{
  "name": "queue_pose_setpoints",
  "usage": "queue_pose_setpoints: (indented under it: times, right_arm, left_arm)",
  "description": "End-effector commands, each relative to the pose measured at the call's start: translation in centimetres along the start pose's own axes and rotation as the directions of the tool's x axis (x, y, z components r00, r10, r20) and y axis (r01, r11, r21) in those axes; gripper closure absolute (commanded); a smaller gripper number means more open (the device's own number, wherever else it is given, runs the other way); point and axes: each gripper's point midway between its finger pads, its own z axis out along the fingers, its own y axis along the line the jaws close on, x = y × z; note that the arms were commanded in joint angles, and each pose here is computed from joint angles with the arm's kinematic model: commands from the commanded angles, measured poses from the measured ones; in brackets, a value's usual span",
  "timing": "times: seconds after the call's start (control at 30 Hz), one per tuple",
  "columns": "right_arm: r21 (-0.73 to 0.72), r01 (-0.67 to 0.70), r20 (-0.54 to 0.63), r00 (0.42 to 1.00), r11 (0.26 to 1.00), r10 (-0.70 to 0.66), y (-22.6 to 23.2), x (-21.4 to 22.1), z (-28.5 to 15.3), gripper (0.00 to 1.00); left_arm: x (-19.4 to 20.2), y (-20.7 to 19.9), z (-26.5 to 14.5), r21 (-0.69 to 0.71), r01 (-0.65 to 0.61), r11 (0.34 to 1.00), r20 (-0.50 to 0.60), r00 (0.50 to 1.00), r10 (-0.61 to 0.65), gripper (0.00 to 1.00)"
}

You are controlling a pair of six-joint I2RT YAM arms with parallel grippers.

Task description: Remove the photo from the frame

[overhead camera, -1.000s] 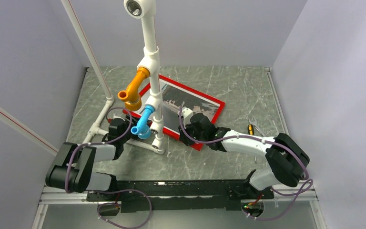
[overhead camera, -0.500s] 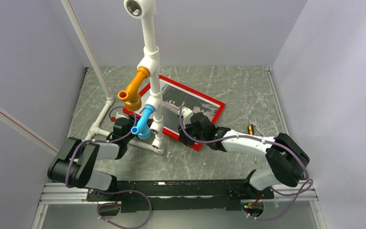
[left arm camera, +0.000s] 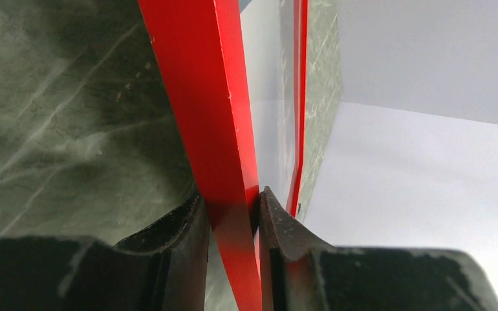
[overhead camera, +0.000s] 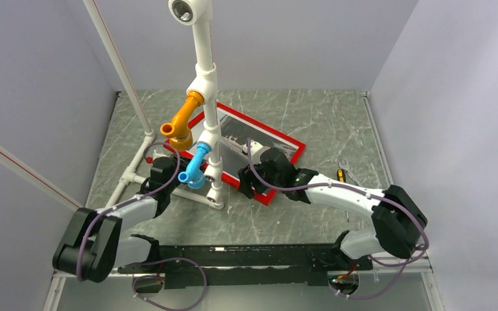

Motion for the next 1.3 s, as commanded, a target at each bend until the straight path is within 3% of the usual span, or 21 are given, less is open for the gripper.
queue_pose_setpoints:
  times: [0.0,0.07,0.2,0.33,0.4,0.5,0.63,0.87,1.0,1.1,1.27]
  right_arm:
    - [0.005,0.006,0.113,0.994,1.0,-0.006,0.4,-3.1,-2.8,0.2]
    - [0.027,0.005,0.129,0.992,1.0,-0.009,0.2,-3.3,-3.9,0.02]
    - [0.102,-0.006,0.142,0.99,0.995,-0.009,-0.8,-3.1,-6.1,0.0]
    - [0.146,0.058,0.265,0.959,0.988,-0.096,-1.3,-4.0,-8.5,0.0]
    - [0.12,0.129,0.361,0.918,0.984,-0.164,-0.5,-4.9,-9.9,0.0]
    - [0.088,0.271,0.535,0.799,0.959,-0.275,1.3,-6.1,-12.4,0.0]
    - [0.132,0.366,0.616,0.697,0.921,-0.366,1.5,-5.2,-13.5,0.0]
    - [0.069,0.39,0.629,0.697,0.918,-0.344,2.3,-3.5,-12.8,0.0]
    - [0.071,0.402,0.726,0.607,0.913,-0.323,3.2,-4.0,-15.4,0.0]
    - [0.076,0.383,0.751,0.585,0.92,-0.306,3.3,-4.7,-16.8,0.01]
    - [0.052,0.442,0.685,0.637,0.895,-0.354,3.5,-3.6,-14.6,0.02]
  left_arm:
    - [-0.6,-2.4,-1.2,-0.016,-0.139,0.99,0.003,0.99,0.139,1.0]
    - [-1.0,-3.1,-2.0,-0.045,-0.157,0.987,0.008,0.987,0.158,1.0]
    - [-1.4,-4.3,-3.4,-0.066,-0.159,0.985,0.013,0.987,0.161,1.0]
    - [-1.9,-5.7,-4.7,-0.081,-0.16,0.984,0.025,0.986,0.162,1.0]
    - [-2.0,-5.9,-5.2,-0.118,-0.152,0.981,0.023,0.988,0.156,1.0]
    - [-2.3,-6.9,-5.8,-0.137,-0.159,0.978,0.017,0.987,0.162,1.0]
    - [-2.5,-7.8,-6.0,-0.14,-0.153,0.978,0.019,0.987,0.158,1.0]
    - [-2.9,-9.0,-6.4,-0.183,-0.141,0.973,0.013,0.989,0.145,1.0]
    - [-3.0,-9.7,-6.2,-0.188,-0.155,0.97,0.006,0.987,0.159,1.0]
    - [-3.1,-9.7,-6.0,-0.194,-0.158,0.968,0.004,0.987,0.162,1.0]
    - [-3.3,-10.3,-6.2,-0.192,-0.167,0.967,0.008,0.985,0.171,1.0]
